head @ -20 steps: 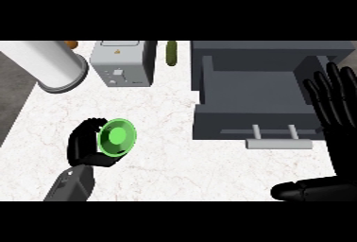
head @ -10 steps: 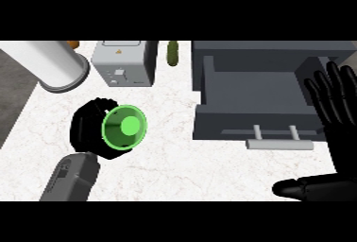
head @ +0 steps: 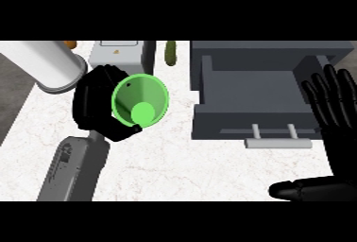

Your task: Pick up the cup, place it into the drawer and close the drawer

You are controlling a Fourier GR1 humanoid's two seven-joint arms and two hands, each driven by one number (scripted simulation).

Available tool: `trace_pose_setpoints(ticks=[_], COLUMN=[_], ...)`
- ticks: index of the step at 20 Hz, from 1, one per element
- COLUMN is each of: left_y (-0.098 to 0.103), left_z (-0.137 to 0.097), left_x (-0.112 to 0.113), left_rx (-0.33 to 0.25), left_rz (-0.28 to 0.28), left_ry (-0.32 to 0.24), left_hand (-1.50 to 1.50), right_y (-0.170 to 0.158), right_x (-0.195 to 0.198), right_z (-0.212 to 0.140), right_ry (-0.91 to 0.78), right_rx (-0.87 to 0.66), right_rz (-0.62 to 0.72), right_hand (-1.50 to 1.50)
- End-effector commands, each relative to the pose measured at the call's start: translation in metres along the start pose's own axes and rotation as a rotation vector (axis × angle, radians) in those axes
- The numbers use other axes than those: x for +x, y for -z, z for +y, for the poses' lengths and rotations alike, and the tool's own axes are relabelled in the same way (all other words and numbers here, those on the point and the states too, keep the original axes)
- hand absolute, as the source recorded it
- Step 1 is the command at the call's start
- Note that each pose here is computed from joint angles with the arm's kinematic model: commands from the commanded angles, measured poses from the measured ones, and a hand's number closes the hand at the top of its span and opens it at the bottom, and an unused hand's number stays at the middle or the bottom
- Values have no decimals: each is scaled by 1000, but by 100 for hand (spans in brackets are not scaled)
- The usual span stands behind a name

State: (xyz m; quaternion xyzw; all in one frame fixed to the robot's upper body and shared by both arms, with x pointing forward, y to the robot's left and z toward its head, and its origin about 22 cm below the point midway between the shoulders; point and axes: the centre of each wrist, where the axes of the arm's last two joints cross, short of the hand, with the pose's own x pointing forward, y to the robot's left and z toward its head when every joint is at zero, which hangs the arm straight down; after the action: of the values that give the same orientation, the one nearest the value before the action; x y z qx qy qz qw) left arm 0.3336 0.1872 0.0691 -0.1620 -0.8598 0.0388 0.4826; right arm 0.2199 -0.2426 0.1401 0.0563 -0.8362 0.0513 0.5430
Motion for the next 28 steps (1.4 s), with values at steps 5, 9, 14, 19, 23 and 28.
trace_pose_setpoints(ticks=[5, 9, 14, 19, 23, 28], left_y=[66, 103, 106, 126, 135, 149], left_z=[-53, -63, -96, -111, -127, -146], left_x=[25, 45, 24, 27, 18, 5], left_rx=[-48, -45, -72, -82, -76, -58], left_rz=[-2, -5, 20, 70, 95, 119], left_ry=[39, 97, 109, 139, 172, 192], left_hand=[150, 150, 150, 150, 150, 150], right_y=[11, 0, -11, 1, -2, 3], right_x=[-3, -4, -1, -9, -5, -8], right_z=[-1, -8, -6, -19, -8, 2], right_ry=[3, -8, -11, -1, -10, -9], right_rx=[17, -7, 28, -1, 21, 24], right_rz=[3, -7, 2, -5, -3, -7], right_hand=[-150, -150, -150, -150, -150, -150])
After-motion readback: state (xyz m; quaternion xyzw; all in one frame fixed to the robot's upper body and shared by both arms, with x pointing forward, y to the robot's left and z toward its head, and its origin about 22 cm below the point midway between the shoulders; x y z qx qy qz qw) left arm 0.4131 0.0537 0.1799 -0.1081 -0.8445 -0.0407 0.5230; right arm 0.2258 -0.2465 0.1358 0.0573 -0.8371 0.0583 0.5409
